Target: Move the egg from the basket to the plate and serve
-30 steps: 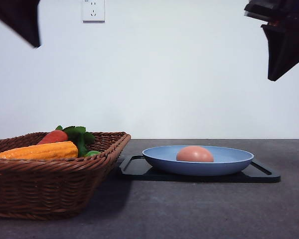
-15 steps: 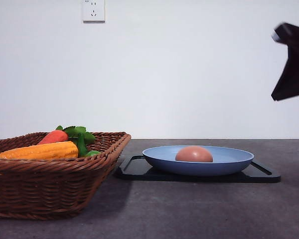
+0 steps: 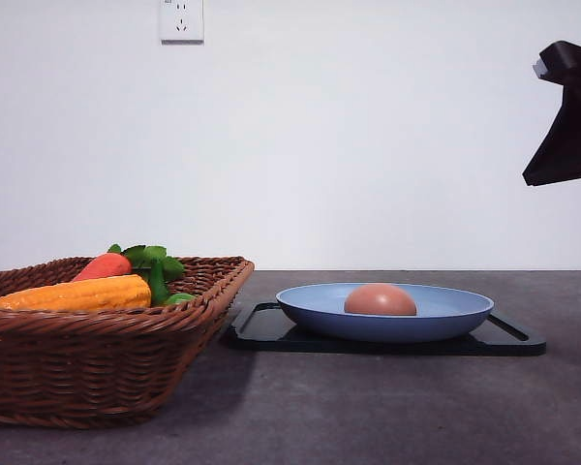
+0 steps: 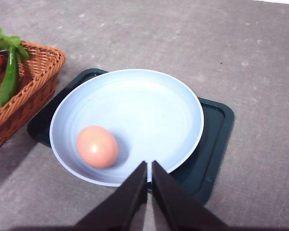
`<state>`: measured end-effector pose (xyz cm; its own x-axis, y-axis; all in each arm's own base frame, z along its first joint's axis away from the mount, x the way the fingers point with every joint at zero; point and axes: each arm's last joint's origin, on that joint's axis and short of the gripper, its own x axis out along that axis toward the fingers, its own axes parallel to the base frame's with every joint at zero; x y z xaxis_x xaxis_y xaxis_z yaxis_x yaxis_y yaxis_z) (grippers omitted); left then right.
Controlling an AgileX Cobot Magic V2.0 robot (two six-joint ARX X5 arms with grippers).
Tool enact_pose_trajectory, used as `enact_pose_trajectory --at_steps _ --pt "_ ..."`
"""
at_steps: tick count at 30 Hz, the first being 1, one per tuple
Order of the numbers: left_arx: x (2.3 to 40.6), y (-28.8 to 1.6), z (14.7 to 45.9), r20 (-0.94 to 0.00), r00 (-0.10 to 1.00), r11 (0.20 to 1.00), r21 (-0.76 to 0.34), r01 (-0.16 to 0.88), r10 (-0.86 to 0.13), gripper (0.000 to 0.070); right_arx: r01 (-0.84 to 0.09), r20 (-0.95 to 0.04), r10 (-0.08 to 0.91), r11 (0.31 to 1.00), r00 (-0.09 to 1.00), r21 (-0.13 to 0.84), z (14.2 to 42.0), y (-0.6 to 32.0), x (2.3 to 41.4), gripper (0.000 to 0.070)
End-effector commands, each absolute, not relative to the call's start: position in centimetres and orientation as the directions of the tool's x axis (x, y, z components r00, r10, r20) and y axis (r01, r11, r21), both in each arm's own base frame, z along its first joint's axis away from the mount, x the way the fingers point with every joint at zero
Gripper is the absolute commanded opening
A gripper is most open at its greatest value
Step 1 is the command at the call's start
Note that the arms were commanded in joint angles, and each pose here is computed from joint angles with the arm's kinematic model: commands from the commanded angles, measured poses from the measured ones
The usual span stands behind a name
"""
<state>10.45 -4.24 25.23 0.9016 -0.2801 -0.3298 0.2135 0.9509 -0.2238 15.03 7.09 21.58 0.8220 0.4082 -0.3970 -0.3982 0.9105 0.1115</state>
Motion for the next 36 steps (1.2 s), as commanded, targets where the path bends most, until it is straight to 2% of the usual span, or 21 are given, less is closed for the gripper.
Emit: enact_pose_trajectory --at_steps 1,7,11,16,19,25,36 --pt "10.5 -4.3 25.7 -0.307 0.908 0.947 -0.233 0.221 -0.287 0.0 -0.396 -0.386 0.411 0.91 0.826 0.121 21.8 7.2 15.1 0.0" --pt "10.0 -4.1 25.9 -0.293 0.913 0.949 -0.22 0.224 -0.284 0.0 -0.396 -0.386 0.41 0.91 0.826 0.121 21.8 7.2 15.1 0.0" --pt "8.1 -2.8 26.6 -0.178 0.955 0.971 -0.073 0.23 -0.239 0.0 -0.396 -0.385 0.41 0.91 0.827 0.121 21.8 7.2 15.1 0.0" --pt "6.7 -1.3 26.1 -0.018 0.993 0.993 -0.007 0.118 -0.118 0.0 -0.396 -0.383 0.411 0.91 0.827 0.121 21.8 7.2 15.1 0.0" --pt "6.7 -0.8 24.5 0.019 0.999 0.999 -0.002 0.043 -0.043 0.0 -0.396 -0.383 0.411 0.91 0.827 0.121 21.8 7.2 15.1 0.0" --pt "8.0 -0.3 20.6 -0.078 0.996 0.999 0.01 -0.043 0.043 0.0 -0.397 -0.382 0.412 0.91 0.827 0.121 21.8 7.2 15.1 0.0" --pt "9.2 -0.4 15.1 -0.241 0.969 0.998 0.031 -0.047 0.053 0.0 -0.396 -0.382 0.411 0.91 0.827 0.121 21.8 7.2 15.1 0.0"
